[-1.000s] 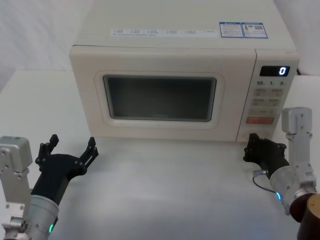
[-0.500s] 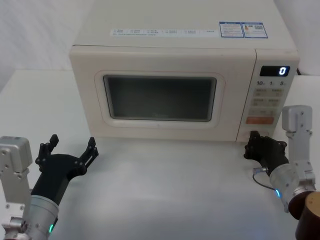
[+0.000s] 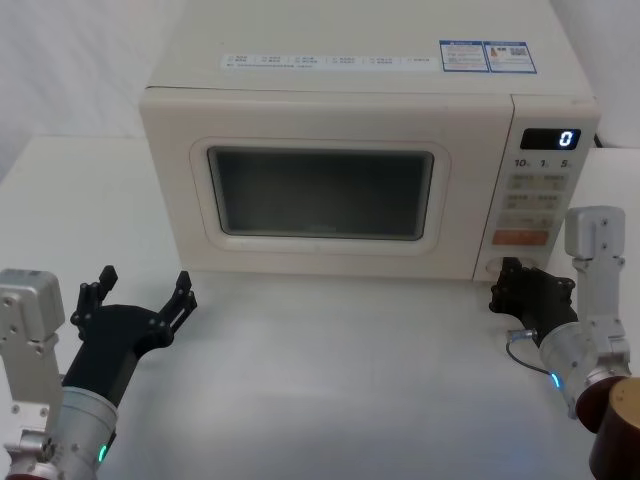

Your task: Press the button to open the microwave door with one hand; close the microwave door with the other hand.

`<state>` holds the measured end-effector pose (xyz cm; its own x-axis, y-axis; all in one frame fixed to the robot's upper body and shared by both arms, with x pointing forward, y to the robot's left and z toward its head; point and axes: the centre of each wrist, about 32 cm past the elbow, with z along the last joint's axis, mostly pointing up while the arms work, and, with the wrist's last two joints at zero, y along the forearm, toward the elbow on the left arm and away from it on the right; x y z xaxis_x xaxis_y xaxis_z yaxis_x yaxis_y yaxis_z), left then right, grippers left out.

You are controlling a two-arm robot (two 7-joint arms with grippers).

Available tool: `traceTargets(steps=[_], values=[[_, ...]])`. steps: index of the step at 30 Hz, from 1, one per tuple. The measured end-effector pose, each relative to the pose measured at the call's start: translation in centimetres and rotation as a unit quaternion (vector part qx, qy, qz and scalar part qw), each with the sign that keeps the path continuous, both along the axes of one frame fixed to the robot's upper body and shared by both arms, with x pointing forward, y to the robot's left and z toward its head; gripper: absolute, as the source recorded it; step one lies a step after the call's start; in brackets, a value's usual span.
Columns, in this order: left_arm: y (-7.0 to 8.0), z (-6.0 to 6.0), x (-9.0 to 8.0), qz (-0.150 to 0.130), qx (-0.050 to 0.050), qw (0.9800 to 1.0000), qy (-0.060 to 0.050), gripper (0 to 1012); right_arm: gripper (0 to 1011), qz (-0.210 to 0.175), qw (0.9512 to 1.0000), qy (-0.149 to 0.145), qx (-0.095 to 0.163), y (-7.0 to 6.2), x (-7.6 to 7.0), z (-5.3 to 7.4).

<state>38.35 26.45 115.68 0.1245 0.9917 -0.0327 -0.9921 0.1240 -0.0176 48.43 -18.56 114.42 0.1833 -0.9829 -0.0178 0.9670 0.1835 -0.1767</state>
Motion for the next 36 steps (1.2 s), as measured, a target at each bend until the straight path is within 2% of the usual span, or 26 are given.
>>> traceTargets(steps=[22, 36], values=[[0.0, 0.0, 0.0, 0.000, 0.000, 1.0000, 0.000, 1001, 0, -0.004, 1.0000, 0.000, 0.003, 0.0, 0.6, -0.4], [0.0, 0.0, 0.0, 0.000, 0.000, 1.0000, 0.000, 1001, 0, -0.007, 1.0000, -0.002, 0.002, 0.2, 1.7, -0.8]])
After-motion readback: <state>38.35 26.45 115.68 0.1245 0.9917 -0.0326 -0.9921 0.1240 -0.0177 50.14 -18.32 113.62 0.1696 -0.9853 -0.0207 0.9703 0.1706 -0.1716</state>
